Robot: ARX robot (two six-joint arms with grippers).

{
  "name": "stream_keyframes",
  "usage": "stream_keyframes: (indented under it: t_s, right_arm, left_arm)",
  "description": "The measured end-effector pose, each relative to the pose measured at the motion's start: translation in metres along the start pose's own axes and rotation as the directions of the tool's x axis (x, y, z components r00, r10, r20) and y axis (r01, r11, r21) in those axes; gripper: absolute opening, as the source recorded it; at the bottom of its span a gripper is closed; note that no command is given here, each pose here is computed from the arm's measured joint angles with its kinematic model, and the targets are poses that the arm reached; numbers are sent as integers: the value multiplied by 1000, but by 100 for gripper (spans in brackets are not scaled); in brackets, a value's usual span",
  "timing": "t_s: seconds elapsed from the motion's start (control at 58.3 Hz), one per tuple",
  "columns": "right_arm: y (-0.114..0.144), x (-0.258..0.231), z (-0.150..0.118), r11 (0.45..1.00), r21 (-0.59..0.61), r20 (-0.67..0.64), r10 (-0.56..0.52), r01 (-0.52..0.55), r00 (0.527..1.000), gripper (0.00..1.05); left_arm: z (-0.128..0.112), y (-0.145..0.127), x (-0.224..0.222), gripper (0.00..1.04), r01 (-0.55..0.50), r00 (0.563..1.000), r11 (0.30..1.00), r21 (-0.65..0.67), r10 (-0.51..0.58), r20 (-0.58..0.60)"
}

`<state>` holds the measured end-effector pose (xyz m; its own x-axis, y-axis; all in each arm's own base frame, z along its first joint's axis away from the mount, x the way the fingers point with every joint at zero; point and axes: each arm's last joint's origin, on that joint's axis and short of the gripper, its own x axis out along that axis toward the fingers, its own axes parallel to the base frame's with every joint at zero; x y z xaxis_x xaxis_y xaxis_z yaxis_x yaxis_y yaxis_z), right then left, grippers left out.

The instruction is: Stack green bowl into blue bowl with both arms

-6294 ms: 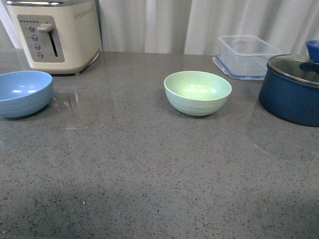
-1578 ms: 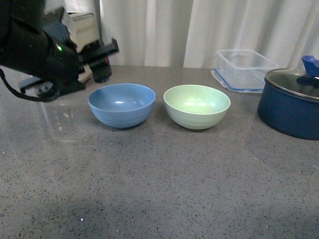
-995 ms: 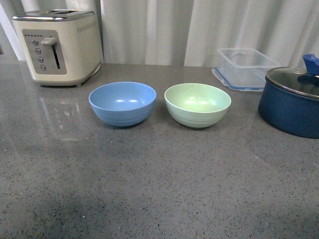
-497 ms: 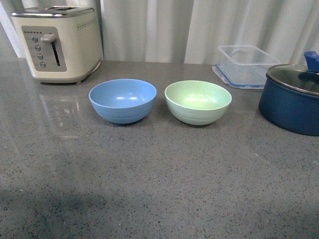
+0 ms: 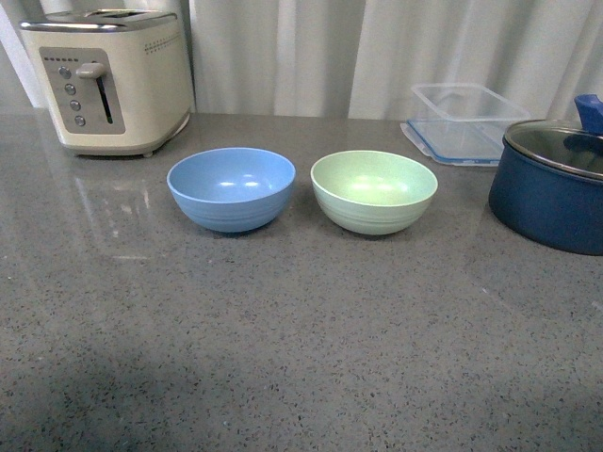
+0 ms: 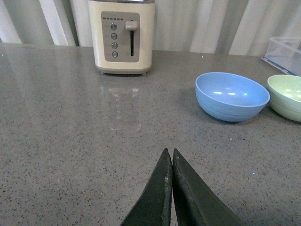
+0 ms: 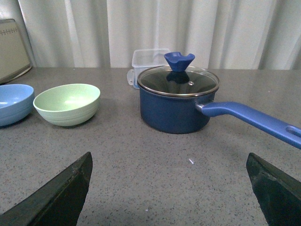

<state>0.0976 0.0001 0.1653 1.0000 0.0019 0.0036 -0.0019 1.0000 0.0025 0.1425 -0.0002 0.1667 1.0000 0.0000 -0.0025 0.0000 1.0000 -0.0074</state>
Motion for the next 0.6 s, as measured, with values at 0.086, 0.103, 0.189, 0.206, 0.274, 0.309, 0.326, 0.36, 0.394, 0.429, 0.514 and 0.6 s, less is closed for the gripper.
stream_keyframes:
  t_s: [0.086, 0.103, 0.189, 0.206, 0.274, 0.309, 0.326, 0.36, 0.394, 0.429, 0.514, 0.6]
  right_arm:
    - [0, 0, 0, 1000, 0, 0, 0, 0, 1000, 95]
    - [0, 0, 0, 1000, 0, 0, 0, 0, 1000, 95]
    - [0, 0, 0, 1000, 0, 0, 0, 0, 1000, 95]
    - [0, 0, 0, 1000, 0, 0, 0, 0, 1000, 95]
    - [0, 0, 0, 1000, 0, 0, 0, 0, 1000, 95]
    - [0, 0, 0, 1000, 0, 0, 0, 0, 1000, 95]
    - [0, 0, 0, 1000, 0, 0, 0, 0, 1000, 95]
    - [0, 0, 0, 1000, 0, 0, 0, 0, 1000, 95]
    - [0, 0, 0, 1000, 0, 0, 0, 0, 1000, 95]
    - [0, 0, 0, 1000, 0, 0, 0, 0, 1000, 95]
    - [0, 0, 0, 1000, 0, 0, 0, 0, 1000, 95]
    - [0, 0, 0, 1000, 0, 0, 0, 0, 1000, 95]
  left_arm:
    - [2, 0, -4, 4, 0, 1000, 1000, 0, 0, 10]
    - [3, 0, -4, 4, 0, 1000, 1000, 0, 0, 11]
    - [4, 0, -8, 4, 0, 1000, 1000, 0, 0, 16]
    - [4, 0, -9, 4, 0, 1000, 1000, 0, 0, 18]
    - [5, 0, -12, 4, 0, 1000, 1000, 0, 0, 19]
    - [6, 0, -13, 4, 0, 1000, 1000, 0, 0, 20]
    - [6, 0, -13, 4, 0, 1000, 1000, 0, 0, 19]
    - [6, 0, -15, 4, 0, 1000, 1000, 0, 0, 21]
    - [6, 0, -16, 4, 0, 1000, 1000, 0, 0, 23]
    - [7, 0, -17, 4, 0, 1000, 1000, 0, 0, 24]
    - [7, 0, -20, 4, 0, 1000, 1000, 0, 0, 25]
    - [7, 0, -22, 4, 0, 1000, 1000, 0, 0, 26]
